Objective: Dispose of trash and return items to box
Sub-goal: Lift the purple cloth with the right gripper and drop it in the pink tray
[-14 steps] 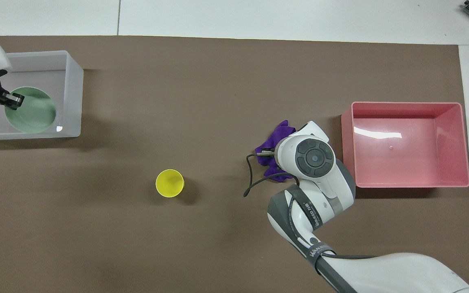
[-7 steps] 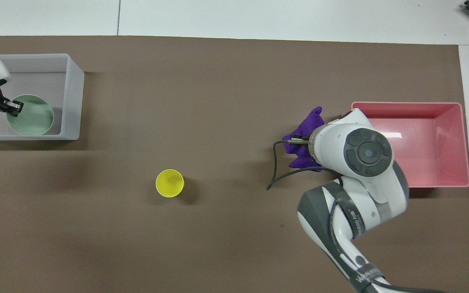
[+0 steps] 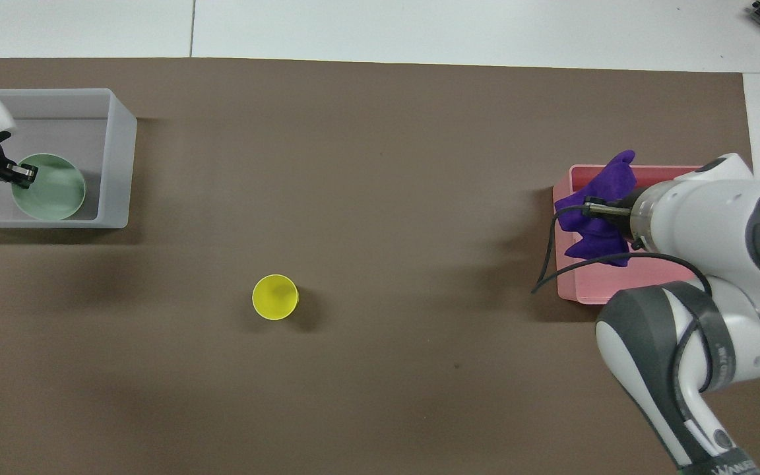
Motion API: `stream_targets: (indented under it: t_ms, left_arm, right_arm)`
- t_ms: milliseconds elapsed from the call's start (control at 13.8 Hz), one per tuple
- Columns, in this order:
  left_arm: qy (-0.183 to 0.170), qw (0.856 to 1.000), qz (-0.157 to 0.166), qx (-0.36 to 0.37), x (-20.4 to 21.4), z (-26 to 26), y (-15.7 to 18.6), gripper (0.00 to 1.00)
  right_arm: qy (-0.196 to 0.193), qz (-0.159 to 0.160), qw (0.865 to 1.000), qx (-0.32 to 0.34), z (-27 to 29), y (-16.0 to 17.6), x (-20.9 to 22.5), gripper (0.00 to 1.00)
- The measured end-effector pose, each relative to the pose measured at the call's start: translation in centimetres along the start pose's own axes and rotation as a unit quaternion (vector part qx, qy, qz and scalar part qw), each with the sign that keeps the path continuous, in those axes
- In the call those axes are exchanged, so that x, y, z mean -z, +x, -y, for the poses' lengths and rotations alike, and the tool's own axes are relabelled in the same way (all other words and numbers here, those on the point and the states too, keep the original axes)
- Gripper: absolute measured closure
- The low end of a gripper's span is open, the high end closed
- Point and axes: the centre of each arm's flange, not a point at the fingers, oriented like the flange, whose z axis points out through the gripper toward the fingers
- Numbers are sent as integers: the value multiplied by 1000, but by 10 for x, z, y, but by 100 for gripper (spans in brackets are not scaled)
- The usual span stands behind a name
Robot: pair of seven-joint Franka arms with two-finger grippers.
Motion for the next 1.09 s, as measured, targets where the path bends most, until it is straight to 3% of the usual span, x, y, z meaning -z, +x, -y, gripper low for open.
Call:
stream_targets:
  t_ms: [291, 655, 873, 1091]
  left_arm:
    - [-5, 1000, -12, 1, 2, -4, 4, 92]
    - [-17, 999, -34, 2, 29, -14, 13, 36]
    - [-16, 999, -28, -7, 62, -27, 10, 0]
    - [-36, 999, 3, -11, 99, -41, -6, 0]
  right_arm:
    - [-11, 5, 1000, -24, -39, 10, -8, 92]
    - [-30, 39, 997, -62, -86, 6, -44, 92]
    - [-32, 73, 994, -79, -101, -2, -78, 90]
    - [-27, 87, 992, -85, -101, -3, -102, 88]
